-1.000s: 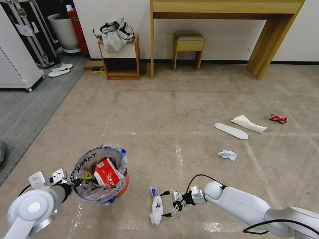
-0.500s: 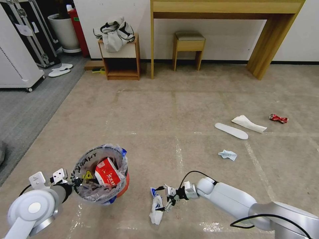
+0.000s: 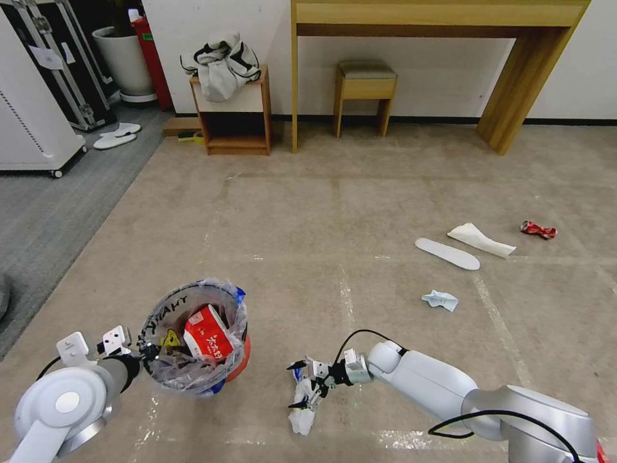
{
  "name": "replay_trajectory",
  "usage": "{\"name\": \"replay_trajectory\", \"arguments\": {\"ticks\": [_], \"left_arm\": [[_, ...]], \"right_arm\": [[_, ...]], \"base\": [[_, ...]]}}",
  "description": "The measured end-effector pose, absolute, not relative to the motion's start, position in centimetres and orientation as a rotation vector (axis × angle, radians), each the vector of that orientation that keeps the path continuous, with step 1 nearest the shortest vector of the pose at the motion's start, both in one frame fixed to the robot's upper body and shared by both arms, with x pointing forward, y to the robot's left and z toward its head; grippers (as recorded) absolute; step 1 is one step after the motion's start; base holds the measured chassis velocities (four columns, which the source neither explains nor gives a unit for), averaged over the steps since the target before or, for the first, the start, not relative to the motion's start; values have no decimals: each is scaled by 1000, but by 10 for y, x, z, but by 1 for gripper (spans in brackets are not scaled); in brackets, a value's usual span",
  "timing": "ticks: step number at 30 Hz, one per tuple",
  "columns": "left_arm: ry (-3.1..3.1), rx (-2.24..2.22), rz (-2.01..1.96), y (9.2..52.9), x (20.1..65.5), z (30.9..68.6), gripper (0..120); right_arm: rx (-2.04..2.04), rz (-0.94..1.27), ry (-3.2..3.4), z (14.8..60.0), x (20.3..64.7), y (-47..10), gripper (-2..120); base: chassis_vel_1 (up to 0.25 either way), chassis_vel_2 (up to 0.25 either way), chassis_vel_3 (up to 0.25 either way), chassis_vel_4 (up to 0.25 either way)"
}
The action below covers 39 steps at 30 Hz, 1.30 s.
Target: Pick up the trash bin and place the garbage on the floor into it.
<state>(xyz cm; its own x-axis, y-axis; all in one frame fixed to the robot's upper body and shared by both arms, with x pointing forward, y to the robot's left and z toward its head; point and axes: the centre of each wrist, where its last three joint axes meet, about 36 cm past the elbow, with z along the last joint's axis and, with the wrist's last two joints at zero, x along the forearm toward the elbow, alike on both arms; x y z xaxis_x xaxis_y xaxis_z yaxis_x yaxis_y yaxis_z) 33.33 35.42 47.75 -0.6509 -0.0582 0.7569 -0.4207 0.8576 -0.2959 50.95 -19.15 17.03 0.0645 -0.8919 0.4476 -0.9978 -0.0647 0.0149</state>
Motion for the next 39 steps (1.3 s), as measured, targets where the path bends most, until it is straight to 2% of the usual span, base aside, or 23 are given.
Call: {"name": "replay_trajectory", "arguments": {"ticks": [22, 39], "left_arm": [[-2237, 334, 574, 348, 326, 478, 0], [-2244, 324, 569, 345, 325, 477, 0]], "right_arm": [[1940, 437, -1852, 147, 483, -219, 100], [1850, 431, -1880, 141, 484, -241, 100]], "base": [[0, 0, 0, 0], [0, 0, 0, 0]]}}
